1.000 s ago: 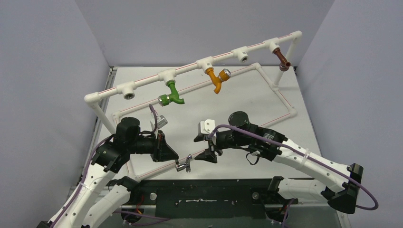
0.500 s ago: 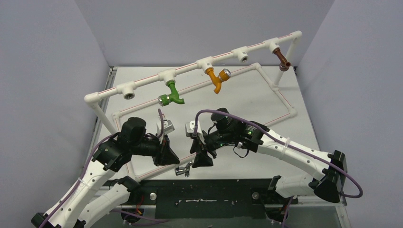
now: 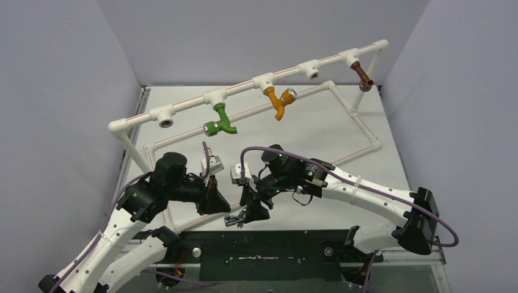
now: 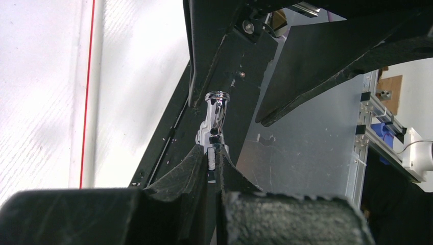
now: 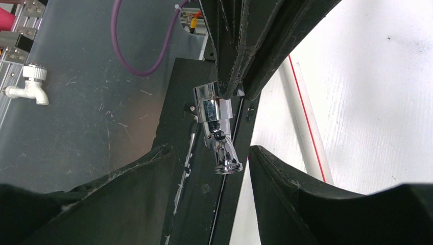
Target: Install the water faucets
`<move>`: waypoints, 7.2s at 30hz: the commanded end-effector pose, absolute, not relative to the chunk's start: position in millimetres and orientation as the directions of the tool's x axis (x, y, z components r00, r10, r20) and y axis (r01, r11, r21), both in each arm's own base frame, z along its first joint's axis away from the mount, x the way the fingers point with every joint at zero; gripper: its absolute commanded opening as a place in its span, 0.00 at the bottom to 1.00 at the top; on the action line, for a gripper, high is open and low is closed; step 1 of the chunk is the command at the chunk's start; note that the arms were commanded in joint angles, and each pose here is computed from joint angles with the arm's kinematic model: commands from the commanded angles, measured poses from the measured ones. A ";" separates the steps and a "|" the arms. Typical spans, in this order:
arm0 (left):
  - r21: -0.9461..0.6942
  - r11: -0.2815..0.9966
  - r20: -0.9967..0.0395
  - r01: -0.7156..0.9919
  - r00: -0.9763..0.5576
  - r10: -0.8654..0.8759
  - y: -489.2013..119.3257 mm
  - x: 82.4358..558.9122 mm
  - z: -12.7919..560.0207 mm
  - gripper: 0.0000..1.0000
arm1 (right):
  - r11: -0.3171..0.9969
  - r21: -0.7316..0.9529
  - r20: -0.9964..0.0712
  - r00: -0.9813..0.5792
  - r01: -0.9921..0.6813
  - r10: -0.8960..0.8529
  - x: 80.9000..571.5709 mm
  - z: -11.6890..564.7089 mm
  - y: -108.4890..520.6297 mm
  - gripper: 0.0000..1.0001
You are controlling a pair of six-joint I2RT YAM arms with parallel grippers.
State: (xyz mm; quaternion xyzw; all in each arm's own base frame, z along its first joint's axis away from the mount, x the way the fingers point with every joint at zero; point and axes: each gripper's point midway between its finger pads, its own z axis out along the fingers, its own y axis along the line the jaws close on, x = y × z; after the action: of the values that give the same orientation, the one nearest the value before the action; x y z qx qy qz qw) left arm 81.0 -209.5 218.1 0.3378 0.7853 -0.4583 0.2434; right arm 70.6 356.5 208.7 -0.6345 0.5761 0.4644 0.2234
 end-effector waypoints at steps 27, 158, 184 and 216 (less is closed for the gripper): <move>-0.503 0.328 -0.750 0.800 -0.592 0.294 -212.1 84.2 236.6 0.24 | -0.235 0.218 -0.867 -0.077 -0.947 -0.492 71.6 210.7 359.1 0.00; -0.613 0.033 -0.743 0.790 -0.561 -0.365 -223.5 82.2 315.5 0.00 | -0.028 0.452 -0.880 -0.451 -0.891 0.151 63.7 320.5 338.7 0.66; -0.625 -0.014 -0.721 0.780 -0.584 -0.371 -226.3 80.7 315.5 0.00 | -0.015 0.471 -0.860 -0.463 -0.882 0.214 74.6 327.8 346.9 0.36; -0.646 -0.002 -0.714 0.763 -0.606 -0.350 -229.8 84.3 307.3 0.01 | 0.044 0.461 -0.872 -0.443 -0.886 0.206 84.3 324.5 348.4 0.00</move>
State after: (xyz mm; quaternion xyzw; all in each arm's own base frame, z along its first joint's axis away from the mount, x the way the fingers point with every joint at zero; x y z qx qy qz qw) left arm 85.6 -230.4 293.3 0.1676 0.5987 -0.6795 0.3896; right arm 80.5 348.6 290.5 -0.2977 0.6096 0.6154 0.4013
